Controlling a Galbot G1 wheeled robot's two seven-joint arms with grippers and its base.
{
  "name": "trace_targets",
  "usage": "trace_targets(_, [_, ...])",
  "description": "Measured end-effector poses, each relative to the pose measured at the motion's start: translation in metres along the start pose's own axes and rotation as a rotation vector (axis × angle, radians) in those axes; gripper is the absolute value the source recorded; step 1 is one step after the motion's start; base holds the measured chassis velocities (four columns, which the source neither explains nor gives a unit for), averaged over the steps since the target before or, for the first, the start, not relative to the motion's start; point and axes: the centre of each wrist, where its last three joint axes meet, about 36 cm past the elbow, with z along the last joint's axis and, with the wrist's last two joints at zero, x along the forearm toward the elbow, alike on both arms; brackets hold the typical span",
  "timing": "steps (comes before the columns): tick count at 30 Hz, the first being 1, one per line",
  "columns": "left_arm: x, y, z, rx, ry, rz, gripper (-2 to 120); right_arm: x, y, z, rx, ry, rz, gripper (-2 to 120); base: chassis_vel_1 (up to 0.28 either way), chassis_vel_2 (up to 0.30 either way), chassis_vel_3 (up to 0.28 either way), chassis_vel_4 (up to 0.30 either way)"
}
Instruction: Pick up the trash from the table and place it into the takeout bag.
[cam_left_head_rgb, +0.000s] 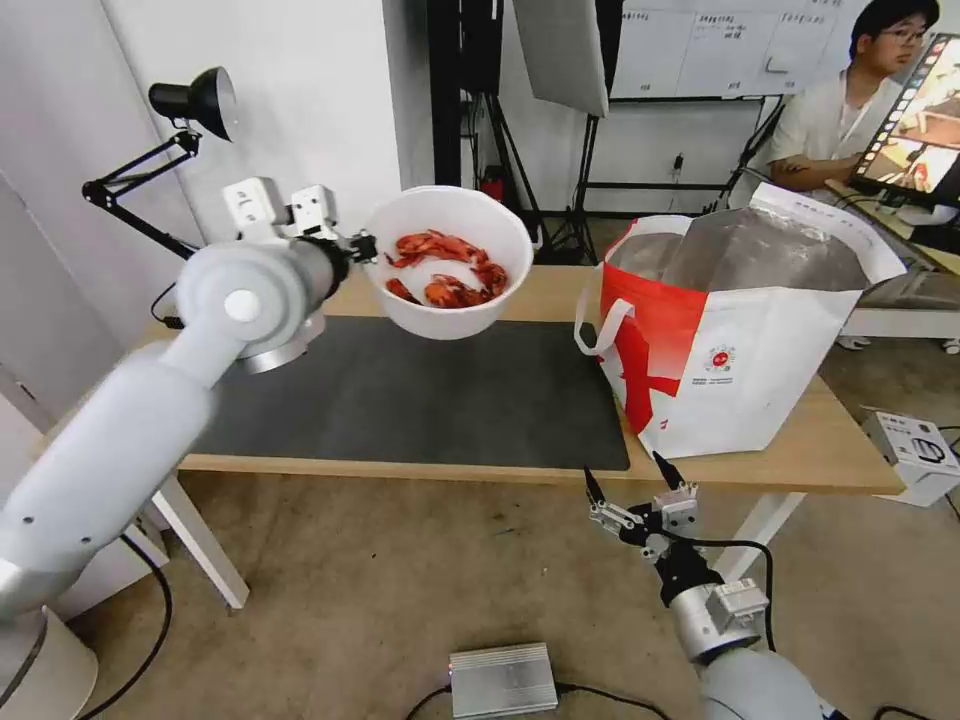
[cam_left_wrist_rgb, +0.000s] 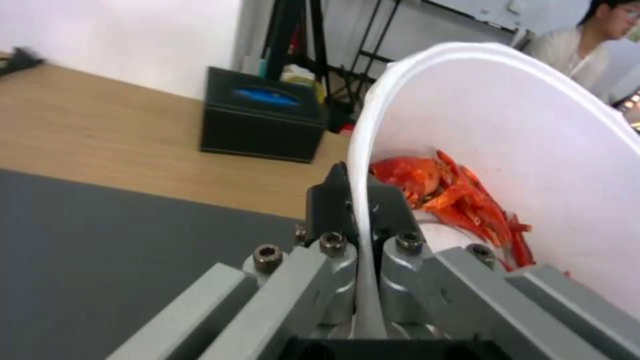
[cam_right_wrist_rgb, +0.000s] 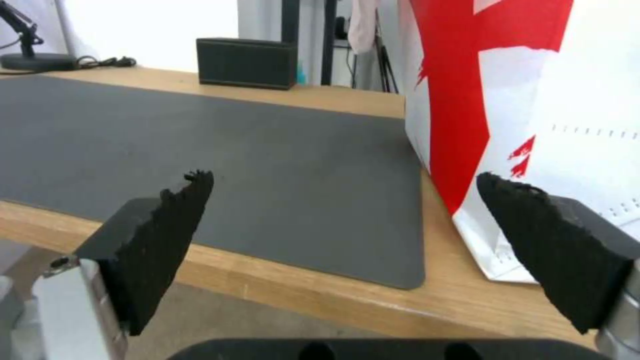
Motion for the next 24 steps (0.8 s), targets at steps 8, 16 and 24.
trace_targets(8, [-0.019,-0.038,-0.017,-0.012,-0.003,0.042,0,0.0,0.0,0.0,0.0,0.0,0.0,100,0.0,0.0,0.0,0.0])
trace_targets(16, [-0.025,-0.064,-0.041,-0.016,-0.022,0.053,0,0.0,0.0,0.0,-0.001,0.0,0.0,100,0.0,0.0,0.0,0.0])
trace_targets(24, [-0.026,-0.083,-0.055,-0.025,-0.035,0.075,0,0.0,0.0,0.0,-0.001,0.0,0.0,100,0.0,0.0,0.0,0.0])
